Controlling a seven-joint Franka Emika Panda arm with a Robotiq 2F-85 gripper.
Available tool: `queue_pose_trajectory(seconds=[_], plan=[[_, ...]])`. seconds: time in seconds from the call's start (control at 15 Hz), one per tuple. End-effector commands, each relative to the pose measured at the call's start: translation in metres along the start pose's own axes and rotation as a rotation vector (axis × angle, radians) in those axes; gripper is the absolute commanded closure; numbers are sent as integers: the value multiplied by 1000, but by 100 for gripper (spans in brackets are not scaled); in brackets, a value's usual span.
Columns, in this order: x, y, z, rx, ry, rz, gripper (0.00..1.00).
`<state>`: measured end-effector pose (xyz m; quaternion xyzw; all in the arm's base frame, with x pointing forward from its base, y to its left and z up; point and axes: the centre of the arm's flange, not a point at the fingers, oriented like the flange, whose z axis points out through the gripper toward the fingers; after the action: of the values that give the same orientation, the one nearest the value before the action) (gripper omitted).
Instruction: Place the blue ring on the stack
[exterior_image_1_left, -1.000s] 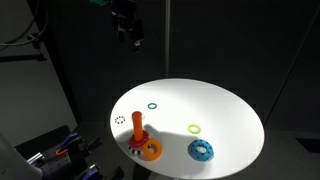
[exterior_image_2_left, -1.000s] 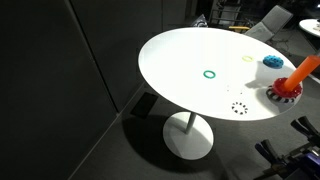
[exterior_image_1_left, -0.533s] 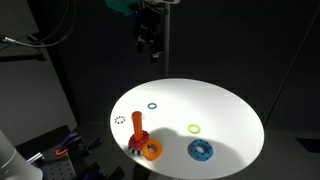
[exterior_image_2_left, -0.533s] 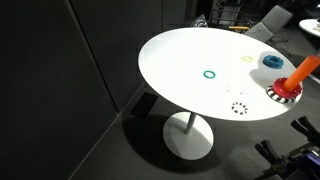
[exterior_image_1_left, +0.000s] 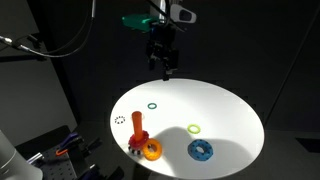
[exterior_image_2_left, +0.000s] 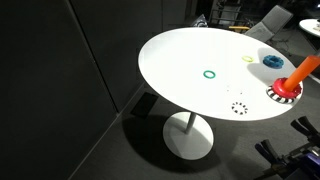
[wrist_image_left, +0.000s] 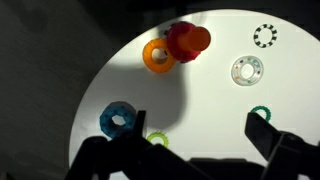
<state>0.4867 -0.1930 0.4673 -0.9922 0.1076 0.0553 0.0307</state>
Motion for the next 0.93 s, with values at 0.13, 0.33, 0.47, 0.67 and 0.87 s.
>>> queue_pose_trajectory(seconds=[0.13,0.33,0.47,0.67,0.87], plan=[[28,21,9,-60,65,-19,0],[36,24,18,-42,100,-20,0],[39,27,23,-28,107,-8,0],[34,21,30,-30,88,8,0],[35,21,30,-24,88,10,0]])
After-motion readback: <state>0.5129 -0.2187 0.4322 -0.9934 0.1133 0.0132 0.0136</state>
